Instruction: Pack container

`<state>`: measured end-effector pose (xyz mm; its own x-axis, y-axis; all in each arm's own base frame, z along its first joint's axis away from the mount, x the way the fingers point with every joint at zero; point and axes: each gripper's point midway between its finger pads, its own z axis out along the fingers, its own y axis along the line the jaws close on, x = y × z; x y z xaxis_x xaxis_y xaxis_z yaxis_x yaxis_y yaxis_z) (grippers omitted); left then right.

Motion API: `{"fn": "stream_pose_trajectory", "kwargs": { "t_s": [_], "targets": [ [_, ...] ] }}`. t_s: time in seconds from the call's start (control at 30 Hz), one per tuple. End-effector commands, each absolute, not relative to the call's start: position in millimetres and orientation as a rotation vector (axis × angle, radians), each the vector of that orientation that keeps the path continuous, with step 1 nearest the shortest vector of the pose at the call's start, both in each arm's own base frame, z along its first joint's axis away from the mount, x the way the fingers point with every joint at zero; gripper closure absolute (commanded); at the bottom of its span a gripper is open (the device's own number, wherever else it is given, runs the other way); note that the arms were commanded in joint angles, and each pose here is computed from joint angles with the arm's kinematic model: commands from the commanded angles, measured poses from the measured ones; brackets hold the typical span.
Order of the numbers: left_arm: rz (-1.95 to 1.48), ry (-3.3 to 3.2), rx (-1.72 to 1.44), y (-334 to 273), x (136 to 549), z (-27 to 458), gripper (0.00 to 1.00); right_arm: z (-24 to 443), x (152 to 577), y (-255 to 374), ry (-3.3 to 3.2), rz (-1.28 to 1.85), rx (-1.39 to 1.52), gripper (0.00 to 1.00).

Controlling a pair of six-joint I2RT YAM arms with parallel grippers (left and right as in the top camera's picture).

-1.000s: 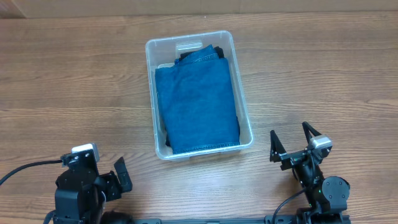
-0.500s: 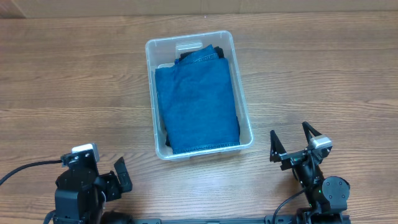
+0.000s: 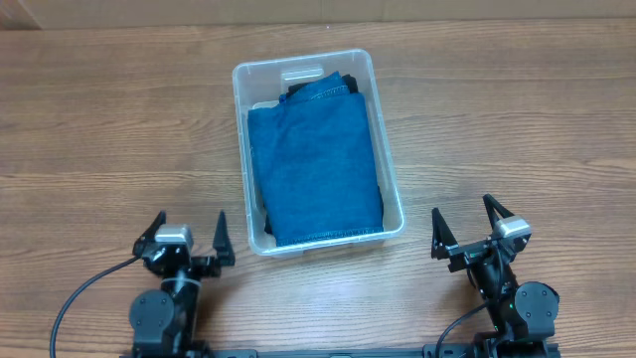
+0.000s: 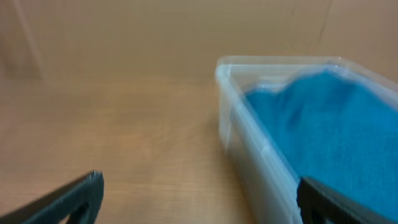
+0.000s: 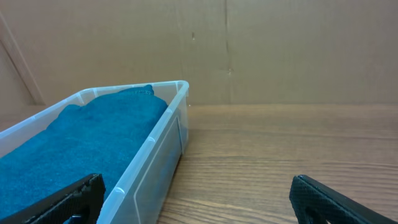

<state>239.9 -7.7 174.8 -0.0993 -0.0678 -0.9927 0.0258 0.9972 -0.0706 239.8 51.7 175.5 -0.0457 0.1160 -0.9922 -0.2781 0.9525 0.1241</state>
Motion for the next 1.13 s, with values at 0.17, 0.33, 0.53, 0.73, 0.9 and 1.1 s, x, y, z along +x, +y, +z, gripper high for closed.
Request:
{"fn": "stream_pose_trajectory", "kwargs": {
  "t_s": [0.17, 0.33, 0.53, 0.73, 0.9, 1.1],
  "targets": [
    [-0.086, 1.644, 0.009, -12.2, 245.8, 157.1, 0.0, 174.0, 239.7, 52.9, 1.581, 0.323, -0.136, 0.0],
    [-0.087, 1.644, 0.01, -12.5, 245.8, 157.0, 0.0, 174.1, 239.7, 52.9, 1.581, 0.323, -0.136, 0.0],
    [-0.087, 1.645, 0.01, -12.5, 245.8, 156.8, 0.0, 174.1, 239.7, 52.9, 1.581, 0.323, -0.136, 0.0],
    [-0.088, 1.645, 0.01, -12.5, 245.8, 156.8, 0.0, 174.0, 239.7, 52.9, 1.581, 0.323, -0.135, 0.0],
    [-0.087, 1.645, 0.01, -12.5, 245.8, 156.7, 0.0, 174.1, 239.7, 52.9, 1.581, 0.323, -0.136, 0.0],
    [-0.087, 1.645, 0.01, -12.5, 245.8, 156.7, 0.0, 174.1, 239.7, 52.9, 1.581, 0.323, -0.136, 0.0]
  ]
}}
